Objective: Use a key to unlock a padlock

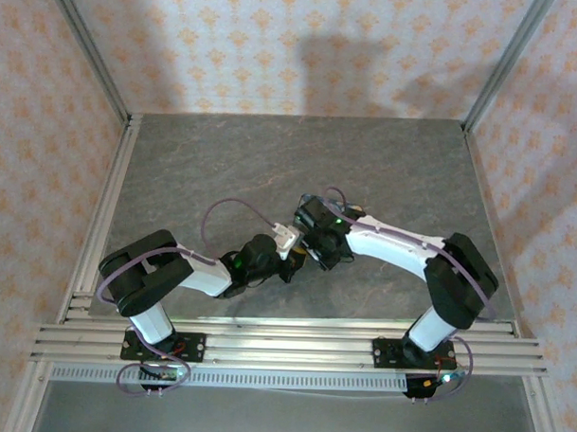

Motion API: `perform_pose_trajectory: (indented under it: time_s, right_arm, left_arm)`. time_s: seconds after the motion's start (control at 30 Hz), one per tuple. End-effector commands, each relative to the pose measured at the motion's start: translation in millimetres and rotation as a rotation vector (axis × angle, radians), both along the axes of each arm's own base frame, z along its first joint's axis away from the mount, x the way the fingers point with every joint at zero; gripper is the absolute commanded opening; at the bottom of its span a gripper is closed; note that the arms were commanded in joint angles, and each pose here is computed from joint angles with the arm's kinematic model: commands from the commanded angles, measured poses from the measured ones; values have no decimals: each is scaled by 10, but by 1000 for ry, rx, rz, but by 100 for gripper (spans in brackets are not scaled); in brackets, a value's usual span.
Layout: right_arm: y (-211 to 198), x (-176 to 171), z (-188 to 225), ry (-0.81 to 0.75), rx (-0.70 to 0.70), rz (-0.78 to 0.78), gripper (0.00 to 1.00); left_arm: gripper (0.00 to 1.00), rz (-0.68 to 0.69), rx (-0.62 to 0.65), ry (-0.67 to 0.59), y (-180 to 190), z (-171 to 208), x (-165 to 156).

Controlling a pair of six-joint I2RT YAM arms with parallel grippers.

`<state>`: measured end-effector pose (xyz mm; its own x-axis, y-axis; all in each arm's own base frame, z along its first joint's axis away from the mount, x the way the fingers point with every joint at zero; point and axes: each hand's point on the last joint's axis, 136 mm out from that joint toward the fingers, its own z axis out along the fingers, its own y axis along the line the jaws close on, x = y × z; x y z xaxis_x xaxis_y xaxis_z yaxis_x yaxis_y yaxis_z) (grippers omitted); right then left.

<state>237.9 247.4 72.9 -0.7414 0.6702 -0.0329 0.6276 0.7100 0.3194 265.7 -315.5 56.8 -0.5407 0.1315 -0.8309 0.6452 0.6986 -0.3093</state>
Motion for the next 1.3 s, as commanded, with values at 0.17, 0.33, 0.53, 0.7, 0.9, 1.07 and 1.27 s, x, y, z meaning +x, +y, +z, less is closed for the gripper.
perform_pose_trajectory:
  time_s: [0.17,0.33,0.53,0.7,0.9,1.07,1.27]
  right_arm:
    - [-393,-76,391,-127,-57,-33,48]
    - [-502,-92,419,-164,-50,-53,48]
    - [-470,-122,299,-154,-26,-40,48]
    - [-442,-97,337,-169,-24,-15,47]
    - [-310,-59,394,-188,8,40,46]
    - [-90,-68,394,-188,25,109,42]
    - [199,-88,324,-170,78,141,41]
  left_arm:
    - [0,70,27,48,134,-62,12]
    - [0,75,10,57,131,-2,19]
    - [0,77,3,52,140,128,13]
    - [0,104,47,55,250,156,4]
    - [0,140,82,90,415,79,-15]
    - [0,149,55,115,437,56,-64]
    - [0,143,-23,110,405,160,-119]
